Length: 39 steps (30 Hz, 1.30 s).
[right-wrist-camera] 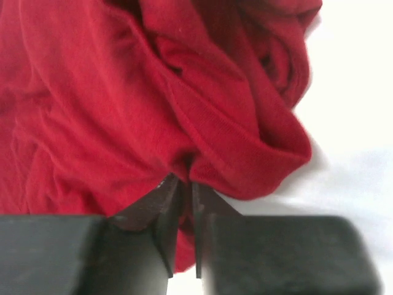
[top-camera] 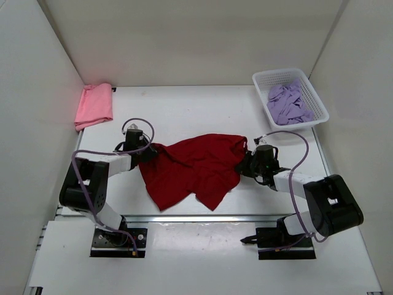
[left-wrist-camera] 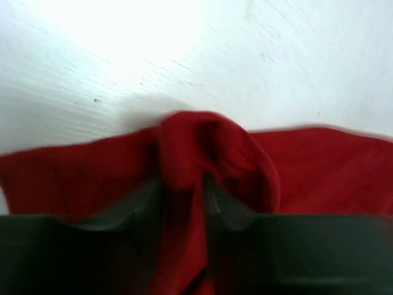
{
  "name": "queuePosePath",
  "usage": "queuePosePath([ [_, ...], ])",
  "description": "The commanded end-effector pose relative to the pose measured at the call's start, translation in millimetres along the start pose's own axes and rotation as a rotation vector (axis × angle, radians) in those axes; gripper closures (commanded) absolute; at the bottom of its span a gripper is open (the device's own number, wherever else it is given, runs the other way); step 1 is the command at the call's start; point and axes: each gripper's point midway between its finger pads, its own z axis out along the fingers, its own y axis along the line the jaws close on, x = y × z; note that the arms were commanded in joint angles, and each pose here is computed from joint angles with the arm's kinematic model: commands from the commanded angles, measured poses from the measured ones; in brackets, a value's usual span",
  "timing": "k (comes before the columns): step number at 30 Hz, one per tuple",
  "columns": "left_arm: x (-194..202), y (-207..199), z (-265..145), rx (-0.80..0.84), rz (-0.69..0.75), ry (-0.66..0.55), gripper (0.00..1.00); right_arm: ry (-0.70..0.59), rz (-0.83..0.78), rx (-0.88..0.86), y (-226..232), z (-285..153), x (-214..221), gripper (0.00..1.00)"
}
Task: Fold and stack the t-shirts
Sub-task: Flatten out the tshirt
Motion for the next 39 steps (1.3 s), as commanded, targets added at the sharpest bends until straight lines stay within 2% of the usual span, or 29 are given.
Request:
queuePosePath([
  [1, -5, -5, 12, 0.030, -0.009, 0.013, 0.88, -0.041, 0.019, -0.012, 4, 8, -24, 0.95],
  [2, -19, -10, 13, 0.035, -0.026, -0.023, 1.00, -0.061, 0.007, -0.046, 15, 11, -36, 0.97],
  [5, -60, -53, 12, 0.095, 0.001, -0.076, 1.00, -0.126, 0.004, -0.088, 33, 17, -77, 1.00],
  [6, -85, -75, 6, 0.125, 0.028, -0.132, 1.00, -0.143, 0.006, -0.090, 37, 21, -91, 1.00],
  [7, -108, -97, -4, 0.154, 0.043, -0.180, 1.00, -0.148, 0.008, -0.100, 41, 27, -101, 1.00],
  [8, -115, -109, -14, 0.163, 0.069, -0.195, 1.00, -0.166, 0.021, -0.100, 38, 27, -112, 0.99],
  [11, -162, -151, -60, 0.228, 0.123, -0.340, 1.00, -0.169, 0.072, -0.102, 28, 35, -132, 1.00],
  [14, -171, -169, -100, 0.266, 0.168, -0.415, 1.00, -0.184, 0.101, -0.094, 15, 34, -140, 1.00],
  [16, -152, -156, -114, 0.220, 0.193, -0.412, 1.00, -0.196, 0.114, -0.068, 4, 29, -139, 1.00],
  [17, -136, -138, -120, 0.184, 0.183, -0.409, 1.00, -0.188, 0.126, -0.064, -1, 27, -133, 1.00],
  [18, -125, -123, -122, 0.164, 0.168, -0.403, 0.97, -0.188, 0.123, -0.060, -2, 26, -130, 1.00],
  [20, -79, -68, -125, 0.140, 0.071, -0.373, 0.83, -0.170, 0.126, -0.049, -4, 22, -114, 1.00],
  [21, -80, -55, -138, 0.158, 0.030, -0.412, 0.73, -0.167, 0.120, -0.041, -4, 21, -109, 1.00],
  [22, -56, -20, -124, 0.099, -0.017, -0.370, 0.61, -0.154, 0.123, -0.034, -7, 21, -101, 1.00],
  [23, -42, 8, -122, 0.068, -0.062, -0.365, 0.53, -0.145, 0.124, -0.024, -9, 19, -94, 1.00],
  [24, -39, 17, -125, 0.071, -0.085, -0.365, 0.39, -0.129, 0.127, -0.018, -11, 20, -86, 1.00],
  [25, -23, 29, -120, 0.030, -0.071, -0.334, 0.02, -0.141, 0.144, -0.007, -16, 18, -88, 1.00],
  [27, -15, 28, -120, 0.032, -0.032, -0.318, 0.01, -0.143, 0.149, 0.005, -23, 16, -89, 1.00],
  [33, -20, 31, -117, 0.008, -0.038, -0.318, 0.01, -0.186, 0.167, 0.004, -30, 14, -111, 0.99],
  [37, -39, 33, -107, 0.008, -0.051, -0.356, 0.01, -0.154, 0.174, -0.026, -26, 20, -102, 1.00],
  [39, -43, 20, -101, 0.015, -0.010, -0.350, 0.02, -0.147, 0.163, -0.033, -23, 22, -99, 1.00],
])
